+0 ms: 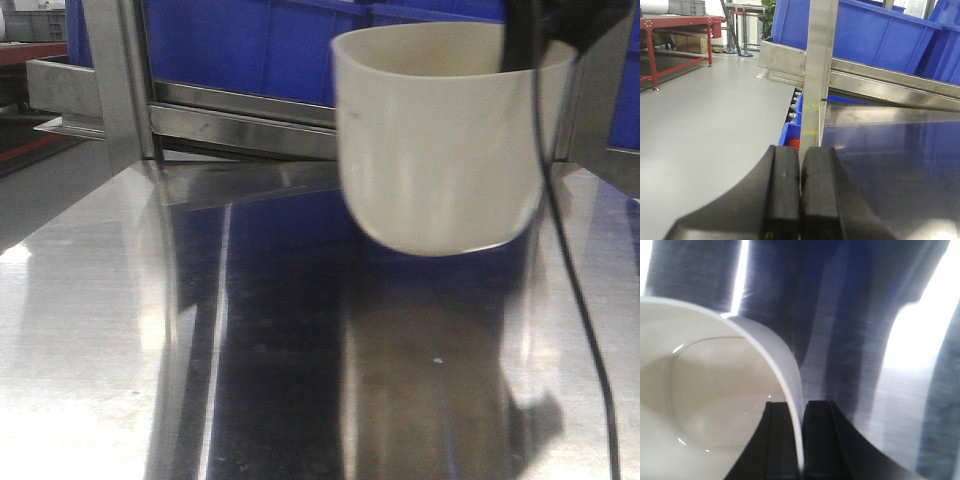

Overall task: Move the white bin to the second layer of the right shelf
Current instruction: 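Grasp the white bin's rim with the right gripper and lift it, then raise the held white bin up beside the robot with the right gripper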

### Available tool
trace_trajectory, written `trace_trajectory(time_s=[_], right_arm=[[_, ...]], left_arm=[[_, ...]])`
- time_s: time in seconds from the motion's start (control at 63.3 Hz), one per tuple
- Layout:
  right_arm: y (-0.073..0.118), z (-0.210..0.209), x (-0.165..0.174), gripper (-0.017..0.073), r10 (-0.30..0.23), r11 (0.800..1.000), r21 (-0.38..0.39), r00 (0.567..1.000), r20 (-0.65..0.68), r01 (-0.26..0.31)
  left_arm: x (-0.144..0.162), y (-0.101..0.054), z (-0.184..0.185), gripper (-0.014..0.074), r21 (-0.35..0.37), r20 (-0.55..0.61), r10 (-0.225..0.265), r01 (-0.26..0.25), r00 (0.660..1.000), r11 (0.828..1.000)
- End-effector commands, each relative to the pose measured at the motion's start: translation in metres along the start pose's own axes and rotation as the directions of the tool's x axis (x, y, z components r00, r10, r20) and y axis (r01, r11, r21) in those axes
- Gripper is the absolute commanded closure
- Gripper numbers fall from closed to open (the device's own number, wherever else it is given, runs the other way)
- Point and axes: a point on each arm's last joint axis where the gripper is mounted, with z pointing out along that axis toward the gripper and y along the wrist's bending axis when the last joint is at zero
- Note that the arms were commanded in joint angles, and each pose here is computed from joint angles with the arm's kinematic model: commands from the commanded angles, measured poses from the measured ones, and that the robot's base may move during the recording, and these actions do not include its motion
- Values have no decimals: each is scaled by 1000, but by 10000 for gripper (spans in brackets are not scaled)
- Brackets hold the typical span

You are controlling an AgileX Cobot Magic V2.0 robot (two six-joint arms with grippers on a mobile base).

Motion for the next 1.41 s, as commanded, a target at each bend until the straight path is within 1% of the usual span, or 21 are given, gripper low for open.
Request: trace_trajectory(time_s=[0.0, 0.016, 0.047, 0.079, 0.205, 0.3, 0.348, 0.395, 0.427, 0.474, 0.616, 0.806, 0.853, 1.011, 1.059, 1.185, 1.39], right_arm=[[-21, -30, -4, 510, -9, 1000, -13, 991, 136, 11], [-28, -31, -2, 510, 3, 1000, -12, 990, 140, -2], [-33, -32, 2, 510, 11, 1000, -17, 990, 143, -8], [-42, -35, 6, 510, 34, 999, -18, 988, 153, -32], [-65, -39, 24, 510, 88, 996, -8, 981, 176, -88], [-82, -44, 41, 510, 137, 990, 6, 965, 224, -142], [-89, -42, 50, 510, 155, 987, 14, 958, 239, -163], [-94, -48, 58, 510, 170, 983, 19, 944, 283, -183], [-96, -45, 63, 510, 176, 982, 22, 943, 284, -189], [-99, -49, 71, 510, 181, 980, 23, 930, 320, -199], [-99, -57, 90, 510, 172, 981, 18, 905, 388, -195], [-99, -64, 118, 510, 118, 986, 52, 876, 467, -160], [-99, -69, 125, 510, 105, 987, 57, 861, 499, -153], [-98, -80, 147, 510, 70, 987, 80, 829, 555, -136], [-98, -81, 152, 510, 66, 987, 82, 825, 561, -135], [-97, -92, 167, 510, 63, 987, 78, 796, 602, -138], [-96, -99, 173, 510, 62, 987, 77, 781, 621, -140]], left_arm=[[1, 1, -1, 509, -5, 73, -6, 6, 997, 1000], [1, 1, -1, 509, -5, 73, -6, 6, 997, 1000], [1, 1, -1, 509, -5, 73, -6, 6, 997, 1000], [1, 1, -1, 509, -5, 73, -6, 6, 997, 1000], [1, 1, -1, 509, -5, 73, -6, 6, 997, 1000], [1, 1, -1, 509, -5, 73, -6, 6, 997, 1000], [1, 1, -1, 509, -5, 73, -6, 6, 997, 1000], [1, 1, -1, 509, -5, 73, -6, 6, 997, 1000], [1, 1, -1, 509, -5, 73, -6, 6, 997, 1000], [1, 1, -1, 509, -5, 73, -6, 6, 997, 1000], [1, 1, -1, 509, -5, 73, -6, 6, 997, 1000], [1, 1, -1, 509, -5, 73, -6, 6, 997, 1000], [1, 1, -1, 509, -5, 73, -6, 6, 997, 1000], [1, 1, -1, 509, -5, 73, -6, 6, 997, 1000], [1, 1, -1, 509, -5, 73, -6, 6, 997, 1000], [1, 1, -1, 509, -5, 73, -6, 6, 997, 1000], [1, 1, -1, 509, -5, 73, -6, 6, 997, 1000]])
